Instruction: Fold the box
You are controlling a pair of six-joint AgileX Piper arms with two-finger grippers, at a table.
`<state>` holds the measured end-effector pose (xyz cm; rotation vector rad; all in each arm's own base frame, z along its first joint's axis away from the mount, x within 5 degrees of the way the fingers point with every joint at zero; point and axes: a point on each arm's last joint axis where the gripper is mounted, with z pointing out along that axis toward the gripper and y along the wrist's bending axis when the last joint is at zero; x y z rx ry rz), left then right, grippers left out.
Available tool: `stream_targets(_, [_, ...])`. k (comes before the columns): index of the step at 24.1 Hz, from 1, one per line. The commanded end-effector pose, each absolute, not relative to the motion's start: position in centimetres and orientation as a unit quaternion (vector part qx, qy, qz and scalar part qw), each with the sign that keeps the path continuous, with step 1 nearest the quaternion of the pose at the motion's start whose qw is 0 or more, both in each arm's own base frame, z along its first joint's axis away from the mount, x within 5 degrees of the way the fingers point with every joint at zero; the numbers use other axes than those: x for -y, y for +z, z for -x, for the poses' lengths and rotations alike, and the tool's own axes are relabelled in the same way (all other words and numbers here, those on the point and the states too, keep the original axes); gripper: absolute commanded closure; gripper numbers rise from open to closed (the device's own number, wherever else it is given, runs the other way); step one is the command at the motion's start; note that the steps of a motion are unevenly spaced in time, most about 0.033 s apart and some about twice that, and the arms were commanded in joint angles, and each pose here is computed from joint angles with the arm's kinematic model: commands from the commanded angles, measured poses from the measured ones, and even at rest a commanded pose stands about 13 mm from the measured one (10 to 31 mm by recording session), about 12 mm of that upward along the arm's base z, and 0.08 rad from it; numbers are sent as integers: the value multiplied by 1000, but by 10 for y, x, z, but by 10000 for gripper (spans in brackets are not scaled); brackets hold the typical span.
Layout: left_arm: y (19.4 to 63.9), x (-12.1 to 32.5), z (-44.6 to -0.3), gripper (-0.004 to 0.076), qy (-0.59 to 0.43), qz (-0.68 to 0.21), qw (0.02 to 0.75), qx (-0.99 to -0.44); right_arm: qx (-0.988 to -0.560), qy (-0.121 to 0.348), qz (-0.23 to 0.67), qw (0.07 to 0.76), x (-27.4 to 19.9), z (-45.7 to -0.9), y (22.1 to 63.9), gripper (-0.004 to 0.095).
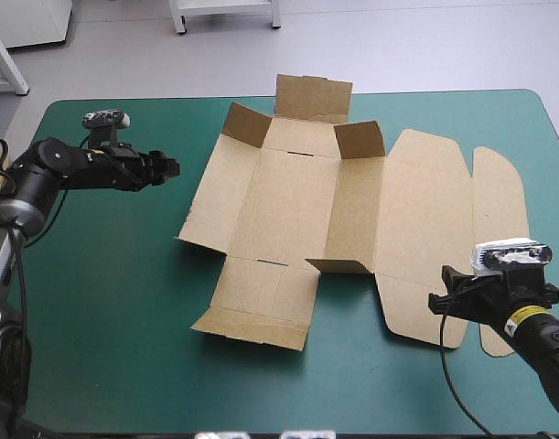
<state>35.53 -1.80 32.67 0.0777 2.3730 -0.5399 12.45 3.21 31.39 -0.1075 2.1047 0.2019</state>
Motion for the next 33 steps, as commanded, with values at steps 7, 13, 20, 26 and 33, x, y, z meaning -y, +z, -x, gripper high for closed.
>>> stream_targets(7, [267, -17, -399, 278, -332, 6, 265, -905, -839, 92, 47, 534, -33, -127, 338, 399])
stream_targets(13, [226, -5, -416, 278, -386, 7, 230, -893, -841, 98, 37, 530, -33, -126, 337, 399])
stream_targets(20, [214, 40, -420, 278, -387, -32, 213, -897, -843, 97, 37, 528, -33, -126, 337, 399])
stream_targets(26, [213, 58, -424, 286, -366, -39, 234, -900, -844, 101, 35, 526, -33, -126, 336, 399])
stream_targets(33, [213, 59, -422, 495, -377, -37, 220, -899, -844, 102, 34, 526, -34, -126, 336, 399])
